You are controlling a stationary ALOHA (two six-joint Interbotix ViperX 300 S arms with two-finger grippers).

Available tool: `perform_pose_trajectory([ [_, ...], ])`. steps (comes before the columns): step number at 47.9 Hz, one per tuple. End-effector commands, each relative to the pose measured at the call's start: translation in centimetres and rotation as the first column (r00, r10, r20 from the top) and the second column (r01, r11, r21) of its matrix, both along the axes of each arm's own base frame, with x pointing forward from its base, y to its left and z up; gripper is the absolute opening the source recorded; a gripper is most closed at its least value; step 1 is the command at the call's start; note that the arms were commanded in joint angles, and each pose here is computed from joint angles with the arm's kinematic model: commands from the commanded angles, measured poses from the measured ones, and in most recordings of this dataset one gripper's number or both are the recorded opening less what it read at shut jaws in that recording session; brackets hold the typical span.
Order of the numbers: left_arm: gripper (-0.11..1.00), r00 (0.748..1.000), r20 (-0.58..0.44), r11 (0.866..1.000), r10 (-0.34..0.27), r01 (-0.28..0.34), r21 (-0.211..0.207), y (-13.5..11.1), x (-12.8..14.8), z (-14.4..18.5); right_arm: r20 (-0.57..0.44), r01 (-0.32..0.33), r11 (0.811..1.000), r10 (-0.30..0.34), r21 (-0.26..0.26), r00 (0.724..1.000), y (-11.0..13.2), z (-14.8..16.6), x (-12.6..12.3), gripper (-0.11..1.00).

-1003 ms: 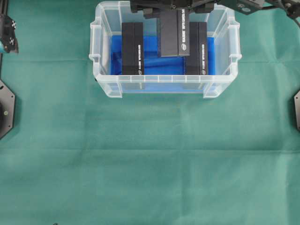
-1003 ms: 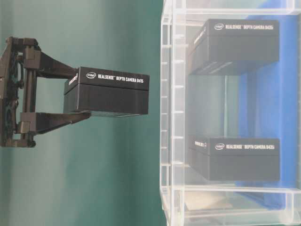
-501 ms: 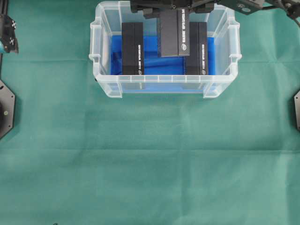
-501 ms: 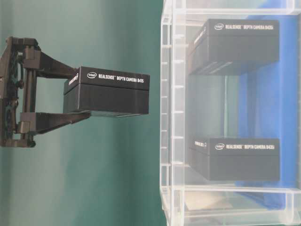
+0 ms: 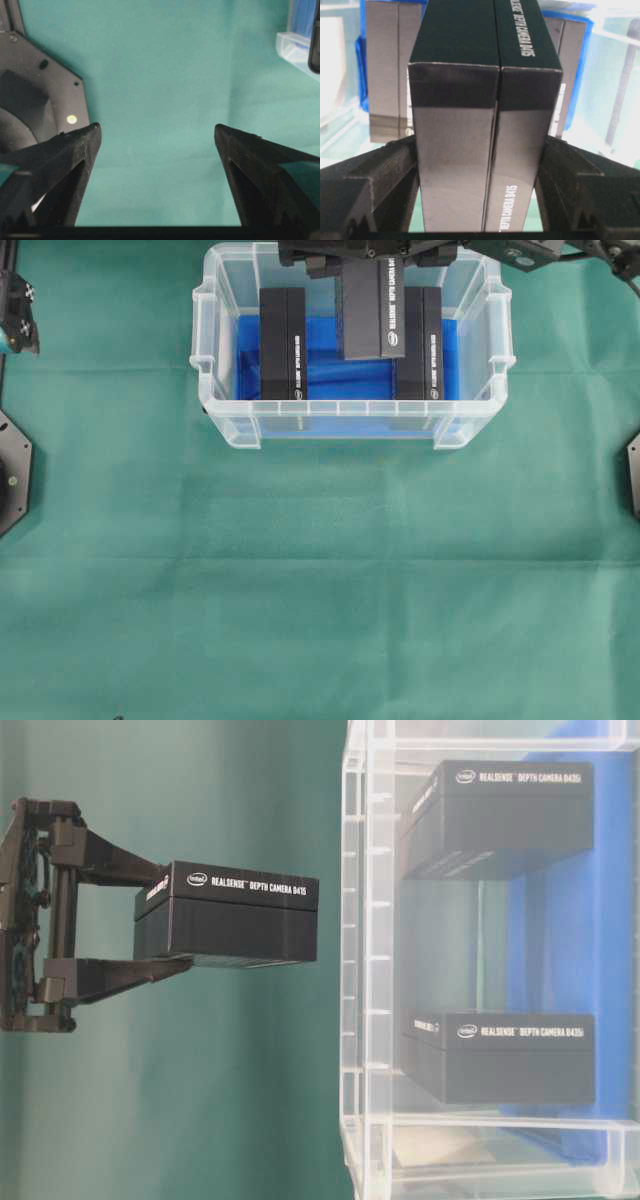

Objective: Take out the box from the case.
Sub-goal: 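Carry the held box toward the front of the table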

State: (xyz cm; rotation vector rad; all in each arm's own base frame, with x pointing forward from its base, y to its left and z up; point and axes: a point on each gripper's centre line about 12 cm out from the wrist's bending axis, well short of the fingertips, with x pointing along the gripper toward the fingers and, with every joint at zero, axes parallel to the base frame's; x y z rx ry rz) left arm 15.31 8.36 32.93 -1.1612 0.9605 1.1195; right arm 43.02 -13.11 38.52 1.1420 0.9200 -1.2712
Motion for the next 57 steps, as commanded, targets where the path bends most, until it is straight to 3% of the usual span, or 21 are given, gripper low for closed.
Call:
perform_pose_trajectory([
  [1,0.97,1.0,0.01,1.0,-0.003,0.003,0.006,0.0,0.0,0.4,0.082,0.002,1.0,0.0,-0.031,0.997,0.3,3.4,-1.5,0.68],
  [11,0.97,1.0,0.009,1.0,-0.003,0.003,0.005,0.0,0.0,0.3,0.077,-0.001,1.0,0.004,-0.029,0.997,0.6,3.4,-1.5,0.68],
  [22,0.97,1.0,0.008,1.0,-0.001,0.001,0.004,0.0,0.0,0.3,0.079,-0.035,0.999,0.037,-0.024,0.996,2.8,3.4,-1.0,0.68],
  [37,0.97,1.0,0.009,1.0,-0.003,0.003,0.005,0.0,0.0,0.3,0.086,-0.061,0.998,0.061,0.006,0.994,9.3,3.3,-0.2,0.68],
  [57,0.97,1.0,0.01,1.0,-0.003,0.003,0.006,0.0,0.0,0.3,0.07,-0.038,0.998,0.034,0.053,0.997,18.5,2.8,-0.7,0.68],
])
